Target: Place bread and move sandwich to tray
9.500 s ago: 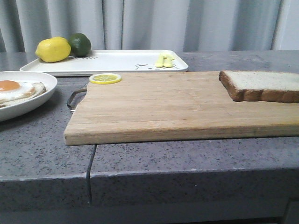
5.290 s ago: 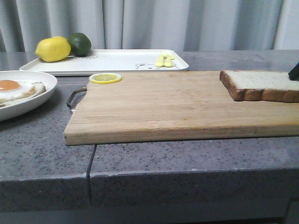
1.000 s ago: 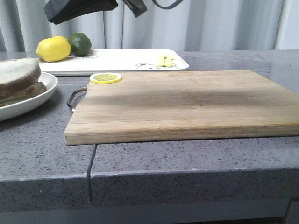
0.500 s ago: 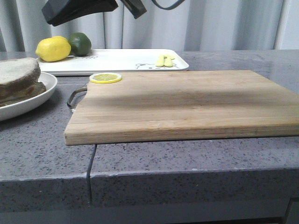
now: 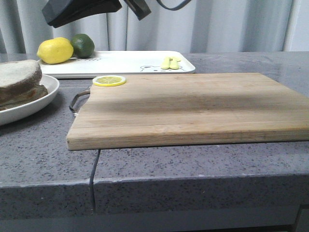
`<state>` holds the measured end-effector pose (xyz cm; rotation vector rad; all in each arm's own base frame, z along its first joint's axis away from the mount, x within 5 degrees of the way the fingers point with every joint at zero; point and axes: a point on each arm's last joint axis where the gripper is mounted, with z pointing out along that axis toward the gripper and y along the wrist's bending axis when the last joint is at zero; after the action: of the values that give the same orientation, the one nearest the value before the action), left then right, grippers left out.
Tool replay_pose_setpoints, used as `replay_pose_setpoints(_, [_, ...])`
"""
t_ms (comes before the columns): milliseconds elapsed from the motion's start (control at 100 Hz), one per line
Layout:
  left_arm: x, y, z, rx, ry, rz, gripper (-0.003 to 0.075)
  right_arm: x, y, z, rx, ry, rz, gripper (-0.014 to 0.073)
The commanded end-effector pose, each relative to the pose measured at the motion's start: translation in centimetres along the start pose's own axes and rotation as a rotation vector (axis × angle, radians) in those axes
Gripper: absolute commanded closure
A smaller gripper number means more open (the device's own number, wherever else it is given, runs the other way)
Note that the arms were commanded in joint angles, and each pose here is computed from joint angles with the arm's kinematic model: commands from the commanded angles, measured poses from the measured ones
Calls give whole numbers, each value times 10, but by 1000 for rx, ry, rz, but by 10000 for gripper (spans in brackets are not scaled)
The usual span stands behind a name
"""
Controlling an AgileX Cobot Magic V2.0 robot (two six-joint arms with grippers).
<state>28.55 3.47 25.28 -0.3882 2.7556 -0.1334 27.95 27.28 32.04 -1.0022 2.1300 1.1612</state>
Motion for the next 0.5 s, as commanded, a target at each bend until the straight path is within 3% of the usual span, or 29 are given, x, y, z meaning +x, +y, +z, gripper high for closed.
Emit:
replay_pose_setpoints(0, [-8, -3, -16, 13, -73, 2, 576, -18, 21, -22, -26, -90, -46, 664])
replay_pose_setpoints(230, [-4, -2, -16, 10, -31, 2, 741, -17, 21, -22, -28, -89, -46, 664])
replay_pose_setpoints(360, [-3, -2, -17, 35, -16, -30, 739, -17, 22, -22, -33, -83, -46, 664])
replay_pose_setpoints(490, [-9, -1, -23, 131, -33, -131, 739, -18, 22, -23, -29, -89, -47, 664])
